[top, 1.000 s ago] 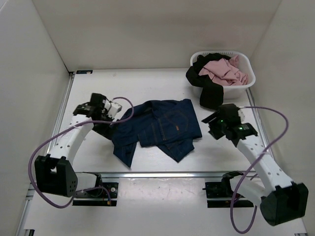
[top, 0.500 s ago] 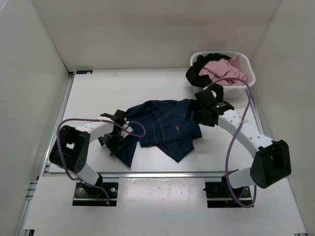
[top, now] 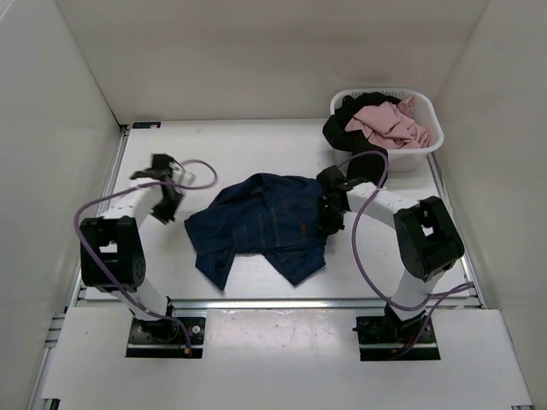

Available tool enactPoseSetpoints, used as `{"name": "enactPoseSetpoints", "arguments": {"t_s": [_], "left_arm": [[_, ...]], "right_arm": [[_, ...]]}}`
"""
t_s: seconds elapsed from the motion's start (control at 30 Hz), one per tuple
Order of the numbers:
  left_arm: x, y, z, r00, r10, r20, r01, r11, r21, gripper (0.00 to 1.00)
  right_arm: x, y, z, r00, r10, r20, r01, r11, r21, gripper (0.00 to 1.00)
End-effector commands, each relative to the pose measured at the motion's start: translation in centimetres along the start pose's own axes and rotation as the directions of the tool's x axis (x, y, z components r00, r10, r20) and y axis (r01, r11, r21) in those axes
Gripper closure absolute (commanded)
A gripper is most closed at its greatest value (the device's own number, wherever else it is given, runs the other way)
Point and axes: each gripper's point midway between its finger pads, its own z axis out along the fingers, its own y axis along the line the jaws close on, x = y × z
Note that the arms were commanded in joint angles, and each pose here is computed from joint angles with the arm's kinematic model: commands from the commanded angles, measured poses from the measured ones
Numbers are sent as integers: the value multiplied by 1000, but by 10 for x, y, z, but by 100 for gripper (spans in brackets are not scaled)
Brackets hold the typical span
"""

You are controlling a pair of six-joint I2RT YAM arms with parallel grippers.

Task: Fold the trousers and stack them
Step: Flatten the trousers out

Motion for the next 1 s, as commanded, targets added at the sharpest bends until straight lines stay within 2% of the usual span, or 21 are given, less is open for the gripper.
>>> {"name": "enactPoseSetpoints", "arguments": {"t_s": [0.0,0.07,0.1,0.13,0.17,0.2,0.27,0.33,0.37,0.4,0.43,0.47,0.5,0.57,0.63,0.67,0.7,0.8,0.87,0.93,0.97], "left_arm": [[-20,72,-20,987,-113,115,124,988,-96,86],[-16,78,-25,989,-103,107,112,990,-81,86],[-10,65,-31,991,-89,95,92,995,-25,82],[-11,56,-35,992,-76,98,76,997,2,72],[-8,46,-38,993,-63,95,60,998,26,61],[-11,29,-47,992,-24,126,18,999,47,35],[5,0,-44,994,1,106,-12,995,101,15],[17,-27,-47,992,-20,123,-3,983,185,0],[23,-35,-48,993,-30,116,4,976,219,0],[25,-41,-48,992,-41,120,11,970,242,0],[31,-54,-47,992,-56,109,21,956,293,0],[32,-59,-46,992,-58,109,20,949,316,0],[31,-67,-49,991,-63,116,18,933,358,0],[35,-69,-47,993,-54,108,11,932,363,0],[33,-61,-43,991,-71,115,26,936,352,0],[37,-58,-35,992,-91,92,53,933,356,0],[39,-49,-29,991,-110,79,77,939,335,0],[53,-29,-9,974,-222,-34,221,923,316,0],[59,-27,-3,954,-287,-84,297,882,365,0],[56,-27,-3,947,-311,-83,319,868,382,0],[56,-27,-3,944,-319,-87,327,865,381,0]], "right_arm": [[60,39,-1,983,-139,-118,126,986,-110,99],[77,50,-12,977,-176,-117,159,977,-139,99],[90,53,-18,970,-205,-130,189,974,-127,95],[93,53,-25,968,-220,-120,206,972,-117,51],[93,51,-30,967,-228,-110,218,971,-95,31],[89,47,-36,964,-251,-89,247,968,-53,23],[73,30,-56,951,-310,-2,309,945,104,11],[49,54,-83,892,-435,127,414,896,163,7],[41,65,-93,852,-493,179,462,867,189,7],[43,85,-101,763,-612,208,578,790,205,6],[34,116,-106,710,-652,268,622,758,195,6],[35,133,-105,666,-691,280,667,720,190,6],[50,152,-87,589,-772,238,751,632,190,7],[49,192,-87,509,-815,278,801,566,193,7],[64,217,-62,393,-887,242,863,447,235,8],[64,240,-63,361,-885,293,873,431,227,8],[73,249,-47,326,-903,281,891,393,228,8],[68,268,-32,315,-896,312,888,394,236,8],[69,275,-13,315,-895,315,888,395,235,9],[71,277,-3,315,-897,309,892,391,226,11],[70,281,-2,338,-885,320,879,418,228,11]]}}
